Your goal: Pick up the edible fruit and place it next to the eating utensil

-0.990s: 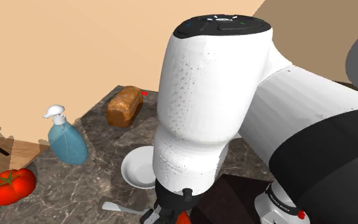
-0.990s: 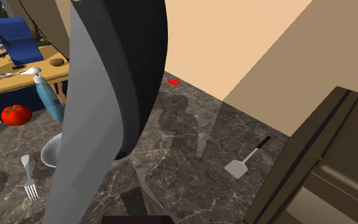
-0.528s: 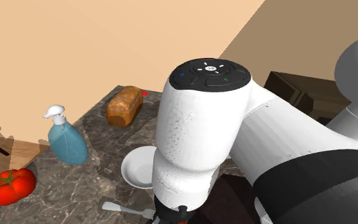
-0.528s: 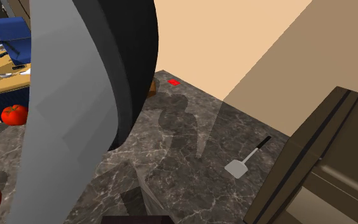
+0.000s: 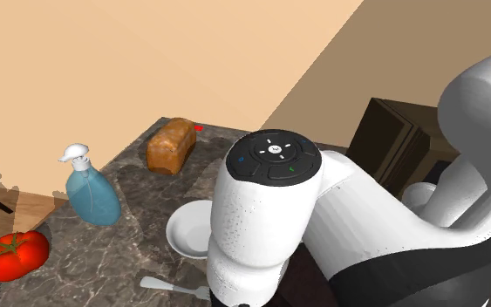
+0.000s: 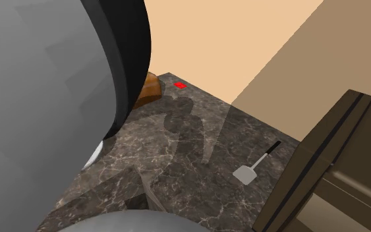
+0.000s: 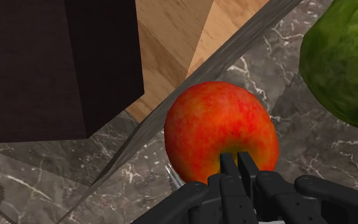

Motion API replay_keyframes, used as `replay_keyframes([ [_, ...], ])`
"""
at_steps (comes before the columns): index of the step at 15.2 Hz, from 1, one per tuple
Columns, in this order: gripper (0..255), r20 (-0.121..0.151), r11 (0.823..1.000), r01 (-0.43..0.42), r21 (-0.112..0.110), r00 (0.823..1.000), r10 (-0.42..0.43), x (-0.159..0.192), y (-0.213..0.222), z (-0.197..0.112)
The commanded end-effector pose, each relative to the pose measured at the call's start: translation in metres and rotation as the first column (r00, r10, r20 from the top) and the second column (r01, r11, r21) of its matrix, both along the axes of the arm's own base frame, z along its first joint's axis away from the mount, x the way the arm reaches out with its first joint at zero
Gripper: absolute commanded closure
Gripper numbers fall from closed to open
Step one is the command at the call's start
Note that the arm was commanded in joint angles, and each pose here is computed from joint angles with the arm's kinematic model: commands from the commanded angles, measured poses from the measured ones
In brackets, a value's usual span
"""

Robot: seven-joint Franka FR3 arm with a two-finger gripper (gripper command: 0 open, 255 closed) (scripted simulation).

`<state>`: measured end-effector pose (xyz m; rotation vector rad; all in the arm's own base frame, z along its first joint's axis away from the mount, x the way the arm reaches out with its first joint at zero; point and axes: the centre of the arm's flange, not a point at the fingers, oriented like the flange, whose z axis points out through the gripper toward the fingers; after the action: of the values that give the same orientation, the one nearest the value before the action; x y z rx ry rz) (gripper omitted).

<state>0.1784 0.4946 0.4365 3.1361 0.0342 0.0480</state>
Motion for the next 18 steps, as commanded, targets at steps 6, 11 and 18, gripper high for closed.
replay_keyframes([
  [6, 255, 0.000, 1.000, 0.000, 0.001, 1.000, 0.000, 0.001, -0.001, -0.027],
  [11, 255, 0.000, 1.000, 0.000, 0.001, 1.000, 0.000, 0.001, -0.001, -0.027],
  [18, 0, 0.000, 1.000, 0.000, 0.001, 1.000, 0.000, 0.000, -0.001, -0.014],
])
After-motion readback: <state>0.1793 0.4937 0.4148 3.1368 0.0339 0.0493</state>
